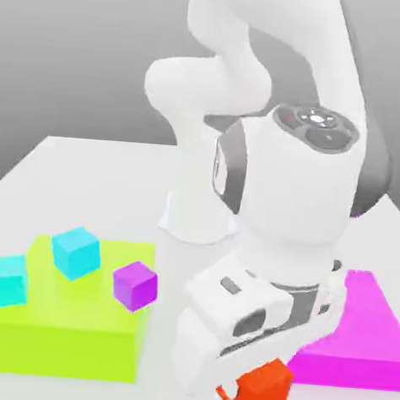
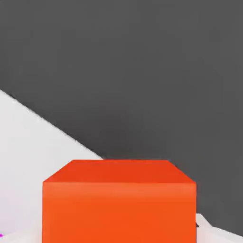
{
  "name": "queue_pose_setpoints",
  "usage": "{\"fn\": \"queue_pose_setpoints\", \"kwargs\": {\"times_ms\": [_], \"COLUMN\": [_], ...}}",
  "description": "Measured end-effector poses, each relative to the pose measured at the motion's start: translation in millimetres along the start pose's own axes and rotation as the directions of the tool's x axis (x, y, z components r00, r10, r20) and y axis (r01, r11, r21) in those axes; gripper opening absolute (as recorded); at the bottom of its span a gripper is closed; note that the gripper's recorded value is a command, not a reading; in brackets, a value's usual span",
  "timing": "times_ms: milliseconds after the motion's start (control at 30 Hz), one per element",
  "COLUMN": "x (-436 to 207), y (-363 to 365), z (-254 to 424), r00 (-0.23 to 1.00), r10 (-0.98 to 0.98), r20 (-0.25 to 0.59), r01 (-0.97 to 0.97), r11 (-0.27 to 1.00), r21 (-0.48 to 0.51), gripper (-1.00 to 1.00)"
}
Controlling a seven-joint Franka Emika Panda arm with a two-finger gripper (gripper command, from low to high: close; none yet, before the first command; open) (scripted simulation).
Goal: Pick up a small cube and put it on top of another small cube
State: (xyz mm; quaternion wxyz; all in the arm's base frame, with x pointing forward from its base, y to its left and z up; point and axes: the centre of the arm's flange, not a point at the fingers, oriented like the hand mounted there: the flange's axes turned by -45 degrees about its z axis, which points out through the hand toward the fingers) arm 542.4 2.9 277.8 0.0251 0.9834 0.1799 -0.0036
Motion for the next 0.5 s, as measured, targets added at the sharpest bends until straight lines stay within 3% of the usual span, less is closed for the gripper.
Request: {"fn": "queue_pose_setpoints", "kwargs": {"times_ms": [133, 267, 367, 400, 500], "x": [-74, -191, -236, -239, -242], "y": [94, 188, 207, 206, 208], "z": [-23, -43, -20, -7, -6], "r00": [0.933, 0.674, 0.506, 0.493, 0.487], "r10": [0.36, 0.739, 0.862, 0.869, 0.873], "r20": [0.008, 0.023, 0.033, 0.034, 0.034], "r01": [-0.36, -0.739, -0.862, -0.87, -0.873], "r11": [0.933, 0.673, 0.504, 0.492, 0.486], "r21": [0.006, 0.026, 0.041, 0.041, 0.04], "gripper": [-1.0, -1.0, -1.0, 1.0, 1.0]}}
